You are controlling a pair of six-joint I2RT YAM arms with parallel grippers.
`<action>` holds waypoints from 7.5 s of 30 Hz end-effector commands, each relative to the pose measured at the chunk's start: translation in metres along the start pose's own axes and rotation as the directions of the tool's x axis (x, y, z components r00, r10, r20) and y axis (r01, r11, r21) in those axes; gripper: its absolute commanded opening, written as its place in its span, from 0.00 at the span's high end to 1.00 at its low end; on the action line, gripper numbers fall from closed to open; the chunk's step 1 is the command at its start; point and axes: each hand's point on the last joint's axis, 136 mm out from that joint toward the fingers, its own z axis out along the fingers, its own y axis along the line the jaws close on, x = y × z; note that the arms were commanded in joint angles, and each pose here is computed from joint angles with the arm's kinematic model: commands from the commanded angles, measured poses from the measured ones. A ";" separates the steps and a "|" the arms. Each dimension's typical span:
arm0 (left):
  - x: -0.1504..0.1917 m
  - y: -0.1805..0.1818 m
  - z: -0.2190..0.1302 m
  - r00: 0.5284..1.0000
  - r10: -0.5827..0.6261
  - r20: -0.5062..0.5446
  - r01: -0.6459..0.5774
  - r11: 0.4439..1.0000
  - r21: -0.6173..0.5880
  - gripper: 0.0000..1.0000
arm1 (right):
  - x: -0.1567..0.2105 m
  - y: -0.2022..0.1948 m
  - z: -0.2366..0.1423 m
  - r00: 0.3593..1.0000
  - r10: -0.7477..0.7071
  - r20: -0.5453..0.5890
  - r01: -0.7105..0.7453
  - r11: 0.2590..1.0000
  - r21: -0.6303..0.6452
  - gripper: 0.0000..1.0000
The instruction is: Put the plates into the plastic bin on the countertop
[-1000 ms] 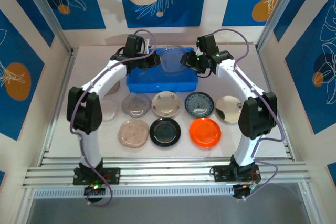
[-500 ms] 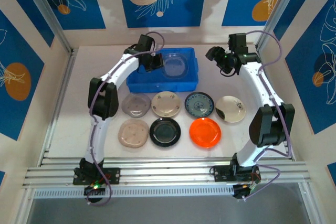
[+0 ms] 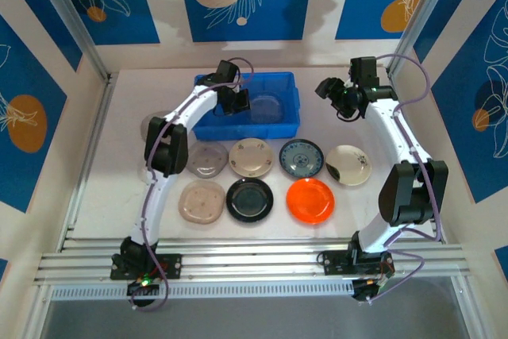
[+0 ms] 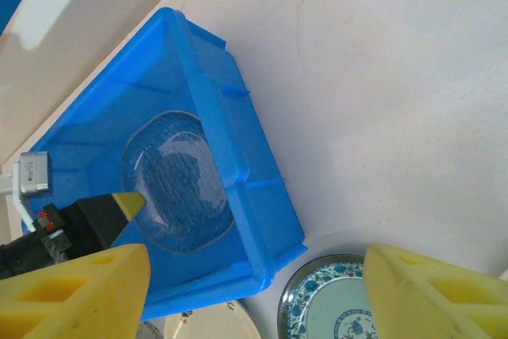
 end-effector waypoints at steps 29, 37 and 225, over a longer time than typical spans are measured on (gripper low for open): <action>-0.040 -0.048 -0.034 0.990 0.067 0.122 -0.079 0.992 0.098 0.28 | 0.025 -0.051 -0.014 0.999 0.029 -0.039 -0.027 0.998 0.051 0.31; -0.049 -0.084 -0.122 0.962 0.148 0.231 -0.173 0.981 0.093 0.23 | 0.072 -0.119 -0.053 0.988 0.146 -0.054 -0.136 0.977 0.163 0.31; 0.053 0.054 -0.275 0.912 -0.045 0.407 0.011 0.996 0.086 0.20 | 0.120 0.192 0.169 0.828 -0.453 -0.330 0.302 0.857 -0.417 1.00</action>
